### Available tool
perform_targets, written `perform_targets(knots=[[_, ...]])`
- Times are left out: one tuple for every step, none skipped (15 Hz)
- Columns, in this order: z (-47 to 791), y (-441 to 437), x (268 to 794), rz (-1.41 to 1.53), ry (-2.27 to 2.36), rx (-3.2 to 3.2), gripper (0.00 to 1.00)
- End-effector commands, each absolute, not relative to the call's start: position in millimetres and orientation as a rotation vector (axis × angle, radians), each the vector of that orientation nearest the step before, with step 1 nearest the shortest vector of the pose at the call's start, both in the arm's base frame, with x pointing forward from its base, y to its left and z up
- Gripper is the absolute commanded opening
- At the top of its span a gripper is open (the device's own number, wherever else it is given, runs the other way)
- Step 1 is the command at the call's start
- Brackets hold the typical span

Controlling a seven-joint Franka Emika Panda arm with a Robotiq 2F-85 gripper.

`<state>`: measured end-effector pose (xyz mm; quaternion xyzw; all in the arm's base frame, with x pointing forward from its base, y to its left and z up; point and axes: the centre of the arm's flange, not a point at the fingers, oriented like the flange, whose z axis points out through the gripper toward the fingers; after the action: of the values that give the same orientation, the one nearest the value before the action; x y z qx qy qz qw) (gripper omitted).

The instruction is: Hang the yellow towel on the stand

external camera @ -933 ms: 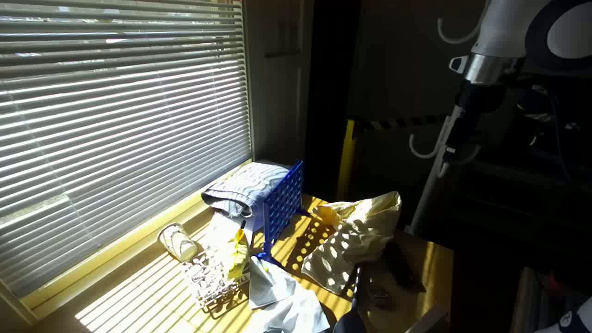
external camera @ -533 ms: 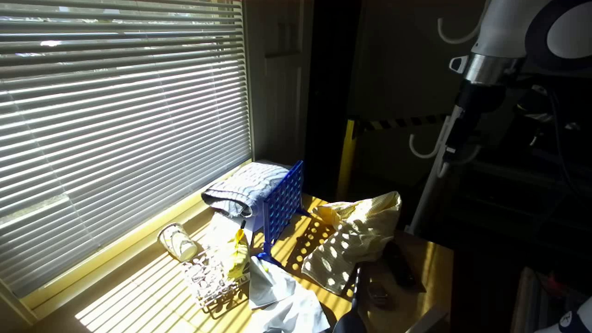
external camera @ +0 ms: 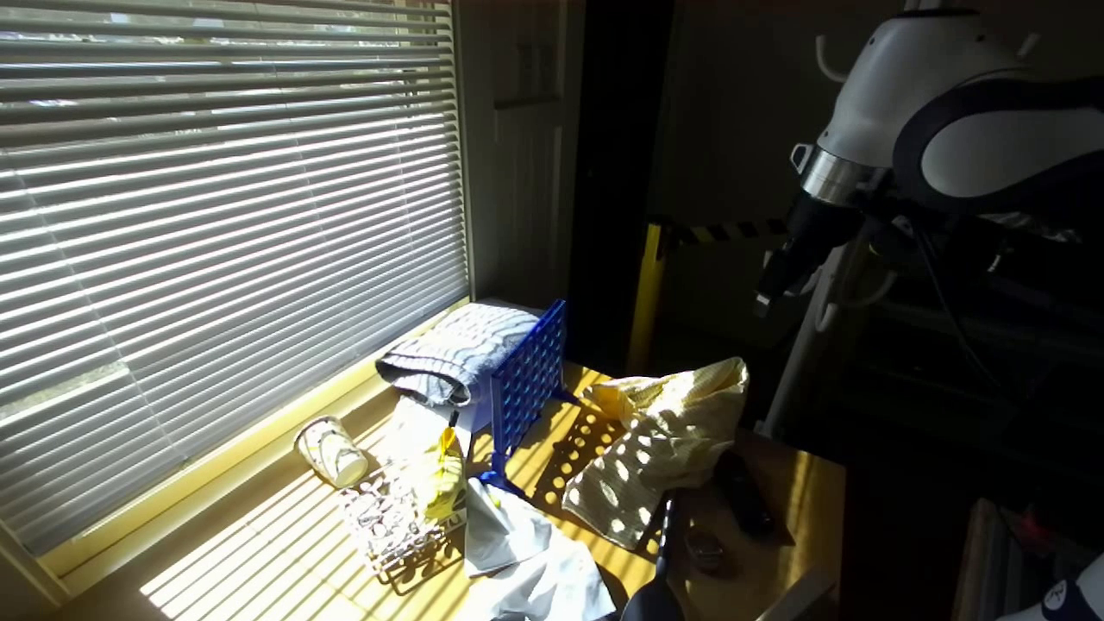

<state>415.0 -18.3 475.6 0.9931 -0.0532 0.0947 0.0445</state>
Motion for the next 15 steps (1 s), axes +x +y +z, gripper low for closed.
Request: perform_targets(knots=[[422,-6,457,0.385,-0.248,3.023,1.0],[409,-2,465,0.401,-0.256,3.05,1.0],[398,1,471,0.405,-0.24,3.065,1.0],[388,4,477,0.412,-0.203,3.071,1.0],[378,8,483,0.414,-0.181,3.089,1.0],[368,12,487,0.407,-0.156,3.104,1.0],[359,17,489,0.393,-0.08,3.151,1.0],[375,11,472,0.396,-0.158,3.09,1.0],[365,16,474,0.389,-0.129,3.109,1.0],[360,20,477,0.381,-0.112,3.118,1.0],[357,22,478,0.377,-0.104,3.121,1.0],[357,22,479,0.378,-0.101,3.122,1.0],[358,21,480,0.38,-0.1,3.121,1.0],[358,21,480,0.383,-0.1,3.121,1.0],[359,19,480,0.375,-0.203,3.081,1.0]])
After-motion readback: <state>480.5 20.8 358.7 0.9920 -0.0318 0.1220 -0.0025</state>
